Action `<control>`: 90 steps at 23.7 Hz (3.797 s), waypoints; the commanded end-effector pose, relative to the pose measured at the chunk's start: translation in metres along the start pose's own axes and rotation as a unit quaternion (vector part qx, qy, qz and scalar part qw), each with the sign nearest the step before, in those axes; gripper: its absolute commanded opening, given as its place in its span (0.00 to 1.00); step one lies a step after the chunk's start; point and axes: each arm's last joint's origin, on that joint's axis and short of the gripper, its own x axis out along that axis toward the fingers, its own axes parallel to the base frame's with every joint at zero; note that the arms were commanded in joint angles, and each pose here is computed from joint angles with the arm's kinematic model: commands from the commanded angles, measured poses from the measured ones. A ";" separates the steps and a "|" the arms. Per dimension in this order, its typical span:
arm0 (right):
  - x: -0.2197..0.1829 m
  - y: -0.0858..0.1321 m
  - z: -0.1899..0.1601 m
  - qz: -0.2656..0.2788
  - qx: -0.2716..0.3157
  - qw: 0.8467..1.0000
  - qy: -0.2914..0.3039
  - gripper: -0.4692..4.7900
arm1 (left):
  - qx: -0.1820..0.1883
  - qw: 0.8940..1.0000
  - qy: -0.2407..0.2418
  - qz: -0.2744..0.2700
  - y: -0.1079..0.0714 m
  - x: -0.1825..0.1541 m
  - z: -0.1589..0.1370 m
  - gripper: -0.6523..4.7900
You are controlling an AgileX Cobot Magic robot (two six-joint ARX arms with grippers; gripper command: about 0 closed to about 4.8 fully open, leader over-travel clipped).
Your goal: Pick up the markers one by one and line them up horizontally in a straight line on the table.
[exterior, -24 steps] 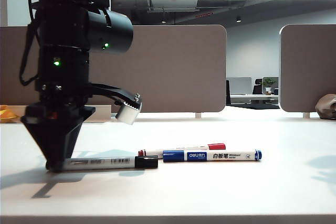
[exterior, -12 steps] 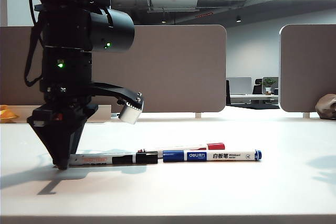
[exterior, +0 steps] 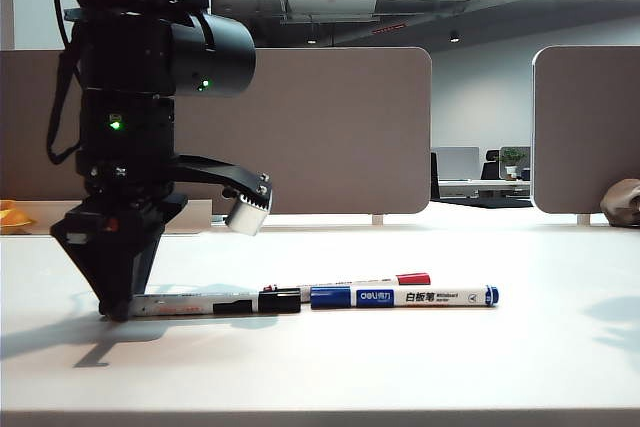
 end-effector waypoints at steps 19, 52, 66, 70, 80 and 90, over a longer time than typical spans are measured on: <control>0.088 -0.049 0.049 0.023 0.027 0.997 0.068 0.29 | -0.209 0.956 -0.156 0.134 -0.007 -0.125 -0.039 0.21; 0.207 -0.050 0.095 -0.059 -0.445 0.855 0.259 0.43 | -0.398 0.869 -0.290 0.053 -0.042 -0.186 -0.134 0.21; 0.248 -0.060 0.079 0.030 -0.462 0.835 0.298 0.43 | -0.400 0.871 -0.283 0.041 -0.047 -0.186 -0.136 0.21; 0.257 -0.063 0.075 0.046 -0.483 0.818 0.310 0.43 | -0.400 0.871 -0.283 0.041 -0.047 -0.186 -0.136 0.21; 0.267 -0.067 0.076 0.022 -0.510 0.802 0.310 0.43 | -0.398 0.872 -0.283 0.042 -0.047 -0.186 -0.136 0.21; 0.278 -0.059 0.077 0.003 -0.533 0.790 0.304 0.43 | -0.398 0.872 -0.283 0.042 -0.047 -0.186 -0.136 0.21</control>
